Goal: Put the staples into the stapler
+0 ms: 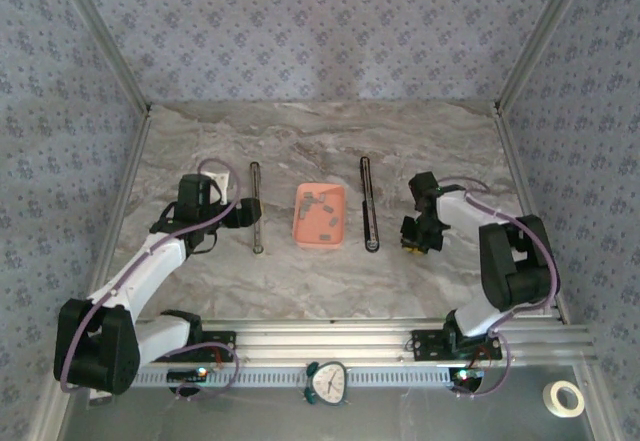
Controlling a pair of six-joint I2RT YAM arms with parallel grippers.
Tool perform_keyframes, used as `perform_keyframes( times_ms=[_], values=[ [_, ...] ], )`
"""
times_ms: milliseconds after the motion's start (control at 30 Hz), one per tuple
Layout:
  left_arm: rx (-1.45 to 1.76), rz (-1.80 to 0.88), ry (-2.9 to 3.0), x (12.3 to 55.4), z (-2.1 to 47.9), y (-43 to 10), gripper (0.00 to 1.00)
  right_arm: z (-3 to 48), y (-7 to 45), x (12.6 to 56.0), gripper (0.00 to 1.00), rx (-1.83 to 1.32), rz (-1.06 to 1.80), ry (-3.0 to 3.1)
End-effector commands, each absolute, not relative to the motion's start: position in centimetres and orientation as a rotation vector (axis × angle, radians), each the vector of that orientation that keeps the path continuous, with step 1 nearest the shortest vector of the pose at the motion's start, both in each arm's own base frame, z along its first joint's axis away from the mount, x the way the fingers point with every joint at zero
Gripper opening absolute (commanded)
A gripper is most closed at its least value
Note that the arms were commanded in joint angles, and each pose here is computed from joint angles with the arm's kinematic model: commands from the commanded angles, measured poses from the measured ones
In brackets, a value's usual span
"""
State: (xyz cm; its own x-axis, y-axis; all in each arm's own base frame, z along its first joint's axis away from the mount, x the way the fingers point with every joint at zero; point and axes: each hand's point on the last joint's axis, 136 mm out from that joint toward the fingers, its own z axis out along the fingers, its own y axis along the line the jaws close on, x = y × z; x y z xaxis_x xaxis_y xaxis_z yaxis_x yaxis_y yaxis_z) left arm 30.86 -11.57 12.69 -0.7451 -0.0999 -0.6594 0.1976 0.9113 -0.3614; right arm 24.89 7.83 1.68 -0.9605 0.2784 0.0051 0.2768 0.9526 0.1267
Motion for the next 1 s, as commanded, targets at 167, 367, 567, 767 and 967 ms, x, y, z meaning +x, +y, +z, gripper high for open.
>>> perform_keyframes(
  times_ms=[167,367,567,767,967],
  values=[
    [0.105,-0.520,2.334,31.5,13.1,-11.8,0.88,2.5,6.8,24.9,0.35,0.421,0.077,3.165],
    [0.107,-0.523,2.343,31.6,12.8,-11.9,0.88,3.9,6.6,25.5,0.38,0.370,0.043,3.185],
    [0.111,-0.525,2.346,31.8,12.7,-12.0,0.88,2.8,7.0,25.5,0.33,0.350,0.047,3.233],
    [0.120,-0.523,2.353,31.8,12.5,-12.1,0.88,2.1,7.3,25.3,0.30,0.347,0.053,3.262],
    [0.123,-0.523,2.357,31.8,12.4,-12.1,0.88,1.7,7.5,25.1,0.29,0.348,0.055,3.276]
  ],
)
